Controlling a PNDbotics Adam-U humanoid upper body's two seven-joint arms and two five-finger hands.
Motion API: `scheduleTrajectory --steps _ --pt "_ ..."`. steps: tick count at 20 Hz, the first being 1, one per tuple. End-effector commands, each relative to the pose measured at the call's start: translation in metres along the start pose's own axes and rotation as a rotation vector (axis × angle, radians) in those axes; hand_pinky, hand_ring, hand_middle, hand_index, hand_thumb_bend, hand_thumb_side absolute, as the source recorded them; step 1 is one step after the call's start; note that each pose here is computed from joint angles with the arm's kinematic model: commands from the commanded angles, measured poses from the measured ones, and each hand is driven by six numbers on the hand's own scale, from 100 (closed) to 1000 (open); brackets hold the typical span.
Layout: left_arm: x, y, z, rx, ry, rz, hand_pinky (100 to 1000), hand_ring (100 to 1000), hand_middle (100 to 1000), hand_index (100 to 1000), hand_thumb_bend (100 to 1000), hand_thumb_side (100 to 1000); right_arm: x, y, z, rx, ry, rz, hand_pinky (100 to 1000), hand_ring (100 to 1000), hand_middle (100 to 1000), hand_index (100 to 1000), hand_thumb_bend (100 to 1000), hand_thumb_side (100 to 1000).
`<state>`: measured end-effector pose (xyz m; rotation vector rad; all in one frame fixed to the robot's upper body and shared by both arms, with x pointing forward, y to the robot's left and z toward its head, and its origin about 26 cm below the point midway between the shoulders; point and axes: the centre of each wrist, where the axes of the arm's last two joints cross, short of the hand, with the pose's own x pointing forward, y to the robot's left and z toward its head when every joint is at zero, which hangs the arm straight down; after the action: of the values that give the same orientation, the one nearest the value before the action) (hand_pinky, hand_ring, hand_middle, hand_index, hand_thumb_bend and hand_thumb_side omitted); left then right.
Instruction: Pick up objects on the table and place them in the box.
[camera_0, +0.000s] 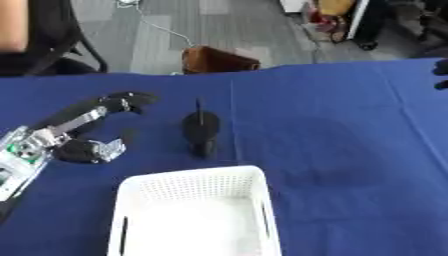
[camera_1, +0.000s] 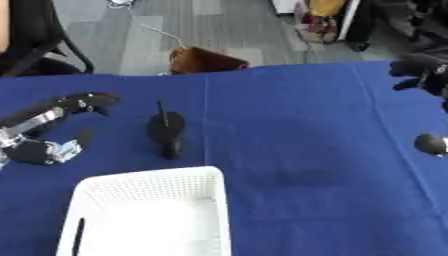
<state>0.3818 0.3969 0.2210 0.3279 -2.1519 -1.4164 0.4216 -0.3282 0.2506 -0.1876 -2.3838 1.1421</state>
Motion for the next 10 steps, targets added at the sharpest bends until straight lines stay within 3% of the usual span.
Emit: scheduleTrajectory --steps 1,10 --pt "0.0044 0.0151 -0.0021 -0.142 -0.132 -0.111 830 1000 940 985 100 601 0.0071 -0.0127 -0.0015 0.346 -0.274 0.273 746 839 828 939 850 681" --pt "0.0051 0.0187 -0.0011 -0.140 -0.132 -0.117 831 1000 935 982 100 618 0.0072 -0.0117 -0.0010 0.347 -0.274 0.271 743 836 826 938 851 676"
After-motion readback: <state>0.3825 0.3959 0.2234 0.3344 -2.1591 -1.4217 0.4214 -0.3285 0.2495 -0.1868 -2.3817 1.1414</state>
